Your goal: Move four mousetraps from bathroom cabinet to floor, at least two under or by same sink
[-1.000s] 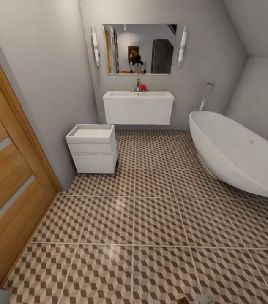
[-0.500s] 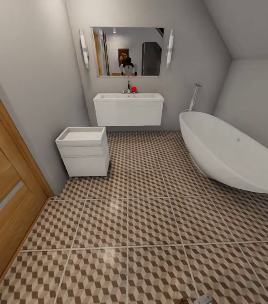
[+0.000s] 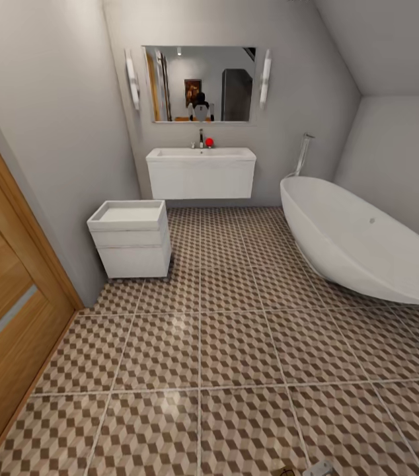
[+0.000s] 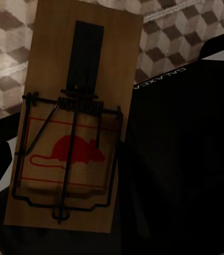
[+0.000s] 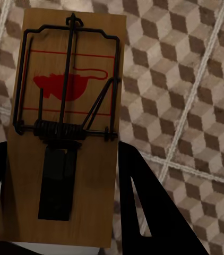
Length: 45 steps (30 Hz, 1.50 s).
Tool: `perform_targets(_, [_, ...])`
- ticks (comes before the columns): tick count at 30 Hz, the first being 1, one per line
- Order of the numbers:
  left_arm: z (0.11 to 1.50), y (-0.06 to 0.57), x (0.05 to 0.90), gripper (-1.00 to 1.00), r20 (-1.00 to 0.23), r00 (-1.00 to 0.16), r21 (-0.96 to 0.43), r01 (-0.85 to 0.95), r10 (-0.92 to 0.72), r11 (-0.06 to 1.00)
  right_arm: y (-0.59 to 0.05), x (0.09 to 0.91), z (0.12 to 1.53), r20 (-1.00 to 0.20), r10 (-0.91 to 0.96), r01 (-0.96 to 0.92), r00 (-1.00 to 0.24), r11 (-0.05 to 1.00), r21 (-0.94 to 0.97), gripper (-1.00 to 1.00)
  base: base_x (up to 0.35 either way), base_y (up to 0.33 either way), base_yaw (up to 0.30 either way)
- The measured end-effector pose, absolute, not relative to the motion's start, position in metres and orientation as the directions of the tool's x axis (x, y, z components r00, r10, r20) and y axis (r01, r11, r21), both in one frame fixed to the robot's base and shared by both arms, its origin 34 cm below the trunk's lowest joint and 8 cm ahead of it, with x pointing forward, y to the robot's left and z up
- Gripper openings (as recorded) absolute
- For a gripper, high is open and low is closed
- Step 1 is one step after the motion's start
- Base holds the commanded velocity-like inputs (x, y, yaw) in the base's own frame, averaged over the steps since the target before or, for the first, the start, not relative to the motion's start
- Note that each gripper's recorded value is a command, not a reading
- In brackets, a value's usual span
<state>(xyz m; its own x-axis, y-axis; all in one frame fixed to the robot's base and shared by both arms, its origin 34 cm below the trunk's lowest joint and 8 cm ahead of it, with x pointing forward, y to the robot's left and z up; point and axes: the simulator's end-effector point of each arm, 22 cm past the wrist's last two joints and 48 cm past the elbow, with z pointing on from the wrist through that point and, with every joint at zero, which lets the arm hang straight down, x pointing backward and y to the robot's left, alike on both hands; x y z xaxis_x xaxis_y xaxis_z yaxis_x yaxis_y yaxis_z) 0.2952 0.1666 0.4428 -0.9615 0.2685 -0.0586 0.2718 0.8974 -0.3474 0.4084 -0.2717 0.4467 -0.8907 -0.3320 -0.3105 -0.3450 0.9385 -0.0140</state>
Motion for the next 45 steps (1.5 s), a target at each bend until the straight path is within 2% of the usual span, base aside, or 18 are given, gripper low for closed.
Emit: perform_targets(45, [0.4438,0.1612,0.2863,-1.0,-0.046,-0.962,-0.363,0.268,0.27,0.892,-0.2733,0.4014,0.4453,-0.293,-0.333,-0.343,-0.897,0.939,-0.017,-1.0,0.0,0.0,0.0])
